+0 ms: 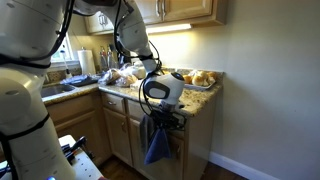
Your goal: Remove the towel from the countertop and hang it on the right hook on the drawer
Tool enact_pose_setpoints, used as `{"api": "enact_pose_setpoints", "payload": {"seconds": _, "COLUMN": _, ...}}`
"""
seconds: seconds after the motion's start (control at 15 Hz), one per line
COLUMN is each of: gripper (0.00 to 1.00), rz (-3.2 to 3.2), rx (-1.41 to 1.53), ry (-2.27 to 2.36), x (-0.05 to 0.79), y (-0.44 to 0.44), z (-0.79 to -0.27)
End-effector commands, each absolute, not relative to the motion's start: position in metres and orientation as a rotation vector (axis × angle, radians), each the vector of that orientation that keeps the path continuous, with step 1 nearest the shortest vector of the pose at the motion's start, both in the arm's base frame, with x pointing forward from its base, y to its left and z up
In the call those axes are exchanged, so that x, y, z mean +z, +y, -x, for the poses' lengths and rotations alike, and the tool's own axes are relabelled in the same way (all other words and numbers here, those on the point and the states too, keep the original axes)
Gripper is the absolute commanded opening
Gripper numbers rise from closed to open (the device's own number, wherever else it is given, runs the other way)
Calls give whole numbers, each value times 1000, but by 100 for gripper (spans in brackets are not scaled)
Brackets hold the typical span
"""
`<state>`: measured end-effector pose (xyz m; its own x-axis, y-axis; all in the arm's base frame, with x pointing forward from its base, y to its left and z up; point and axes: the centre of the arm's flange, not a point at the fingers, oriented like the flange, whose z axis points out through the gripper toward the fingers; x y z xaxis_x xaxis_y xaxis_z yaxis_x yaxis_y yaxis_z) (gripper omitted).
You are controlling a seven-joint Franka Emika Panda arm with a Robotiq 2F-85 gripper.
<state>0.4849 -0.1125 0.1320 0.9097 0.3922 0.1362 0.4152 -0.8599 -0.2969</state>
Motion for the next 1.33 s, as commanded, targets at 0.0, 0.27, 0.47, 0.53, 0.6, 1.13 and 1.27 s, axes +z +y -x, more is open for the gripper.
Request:
{"api": "enact_pose_setpoints", "payload": {"seconds": 0.0, "gripper": 9, "rz": 2771, "rx": -100, "ry": -637, "x": 124, "y": -110, "z": -489}}
{"api": "enact_pose_setpoints", "payload": {"seconds": 0.27, "gripper": 9, "rz": 2770, "rx": -88, "ry": -687, "x": 122, "y": -103, "z": -489}}
{"api": "enact_pose_setpoints", "payload": {"seconds": 0.47, "gripper": 9, "rz": 2770, "rx": -91, "ry": -725, "x": 128, "y": -93, "z": -490}}
{"api": "enact_pose_setpoints", "payload": {"seconds": 0.53, "gripper": 9, "rz": 2772, "rx": -81, "ry": -736, "x": 131, "y": -88, "z": -490}}
{"api": "enact_pose_setpoints", "payload": {"seconds": 0.6, "gripper": 9, "rz": 2777, "rx": -67, "ry": -739, "x": 134, "y": -84, "z": -490}}
{"api": "enact_pose_setpoints", "payload": {"seconds": 1.13, "gripper": 9, "rz": 2846, "rx": 36, "ry": -773, "x": 159, "y": -63, "z": -478}}
{"api": "enact_pose_setpoints", "payload": {"seconds": 1.27, "gripper": 9, "rz": 2869, "rx": 34, "ry": -771, "x": 169, "y": -58, "z": -474}}
